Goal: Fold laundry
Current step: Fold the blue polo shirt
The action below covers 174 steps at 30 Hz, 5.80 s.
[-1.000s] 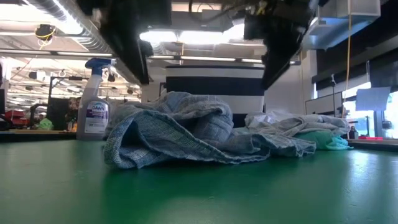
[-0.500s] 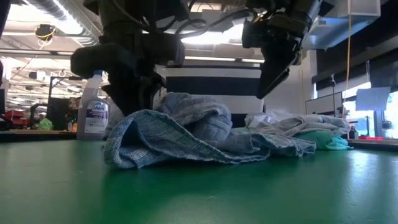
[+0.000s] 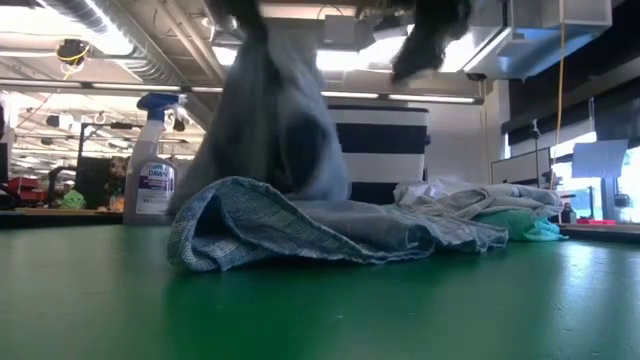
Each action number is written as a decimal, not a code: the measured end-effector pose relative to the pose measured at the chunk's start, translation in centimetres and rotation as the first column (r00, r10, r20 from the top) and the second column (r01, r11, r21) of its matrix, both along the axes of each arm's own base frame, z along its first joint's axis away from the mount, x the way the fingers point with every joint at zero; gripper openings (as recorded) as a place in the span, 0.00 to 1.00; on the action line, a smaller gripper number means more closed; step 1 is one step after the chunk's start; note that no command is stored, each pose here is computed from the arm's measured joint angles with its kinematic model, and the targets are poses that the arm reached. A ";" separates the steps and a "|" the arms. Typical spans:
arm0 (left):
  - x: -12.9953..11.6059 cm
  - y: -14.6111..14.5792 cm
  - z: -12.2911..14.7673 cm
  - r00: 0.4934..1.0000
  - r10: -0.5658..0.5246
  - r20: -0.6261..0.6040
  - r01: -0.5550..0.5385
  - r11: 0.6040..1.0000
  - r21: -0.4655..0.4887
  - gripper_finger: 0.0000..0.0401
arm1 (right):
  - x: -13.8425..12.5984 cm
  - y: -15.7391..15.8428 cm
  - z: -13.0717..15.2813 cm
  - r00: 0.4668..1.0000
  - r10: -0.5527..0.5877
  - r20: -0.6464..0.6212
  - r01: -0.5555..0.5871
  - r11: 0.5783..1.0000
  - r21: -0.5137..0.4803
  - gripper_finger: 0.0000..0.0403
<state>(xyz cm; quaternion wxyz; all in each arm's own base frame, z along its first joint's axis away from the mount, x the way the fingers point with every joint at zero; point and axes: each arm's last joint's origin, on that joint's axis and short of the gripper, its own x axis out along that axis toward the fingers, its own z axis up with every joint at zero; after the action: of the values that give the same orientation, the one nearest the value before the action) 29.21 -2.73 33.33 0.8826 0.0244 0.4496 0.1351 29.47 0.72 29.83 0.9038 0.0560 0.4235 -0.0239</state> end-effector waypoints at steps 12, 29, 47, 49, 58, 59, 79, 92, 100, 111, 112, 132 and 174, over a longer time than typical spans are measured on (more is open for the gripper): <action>-10.1 4.5 14.9 0.819 0.150 0.553 -0.249 0.962 0.108 0.01 | -0.3 -0.3 8.4 0.942 -0.035 0.335 0.065 0.995 -0.078 0.49; -10.6 5.3 15.4 0.811 0.116 0.574 -0.223 0.967 0.120 0.01 | 8.6 -0.2 -1.7 0.983 -0.118 0.139 0.126 0.991 -0.051 0.42; -10.5 5.1 15.3 0.840 0.012 0.542 -0.119 0.979 0.163 0.02 | 12.1 -0.7 -6.8 0.920 -0.351 0.174 0.368 0.927 -0.075 0.37; -10.5 5.1 15.3 0.840 0.004 0.542 -0.109 0.981 0.160 0.02 | 12.1 -0.7 -6.9 0.914 -0.365 0.177 0.381 0.922 -0.070 0.41; -10.4 5.0 15.3 0.840 -0.017 0.542 -0.078 0.985 0.151 0.02 | 12.7 -1.2 -7.4 0.881 -0.417 0.223 0.447 0.889 -0.103 0.63; -10.4 5.0 15.3 0.840 -0.018 0.542 -0.076 0.986 0.151 0.02 | 13.0 -1.2 -7.9 0.876 -0.424 0.232 0.454 0.886 -0.097 0.64; -10.5 5.0 15.2 0.846 -0.008 0.533 -0.088 0.984 0.153 0.02 | 11.0 -0.7 -0.1 0.886 -0.333 0.324 0.435 0.840 -0.325 0.06; -11.0 5.5 14.8 0.829 0.202 0.522 -0.315 0.939 0.137 0.02 | -3.8 -0.6 21.3 0.881 -0.215 0.422 0.302 0.941 -0.150 0.04; -11.3 5.7 14.3 0.794 0.323 0.515 -0.411 0.909 0.063 0.02 | -9.0 -1.4 25.2 0.812 -0.252 0.526 0.452 0.842 -0.294 0.01; -12.0 4.0 18.0 0.668 0.129 0.733 -0.036 0.989 -0.142 0.02 | -10.1 -1.4 26.5 0.790 -0.157 0.593 0.411 0.852 -0.323 0.02; -12.4 3.9 18.7 0.650 0.118 0.751 -0.032 0.991 -0.128 0.02 | -10.3 -1.3 26.6 0.792 -0.141 0.593 0.400 0.854 -0.331 0.02; -17.1 6.5 22.4 0.725 0.125 0.678 -0.495 0.778 0.387 0.02 | -8.6 -6.9 25.4 0.800 -0.324 0.505 0.572 0.664 -0.482 0.04; -12.8 -6.8 24.4 0.230 -0.247 0.941 0.770 0.638 -0.021 0.01 | -11.7 13.8 28.3 0.624 0.190 0.758 -0.560 0.786 0.264 0.04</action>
<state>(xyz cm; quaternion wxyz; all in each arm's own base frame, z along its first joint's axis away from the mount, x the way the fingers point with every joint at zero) 16.44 -9.51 57.77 0.9403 -0.1208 -0.0974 -0.3030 17.72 14.54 58.09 0.9341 0.1882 0.0454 0.2998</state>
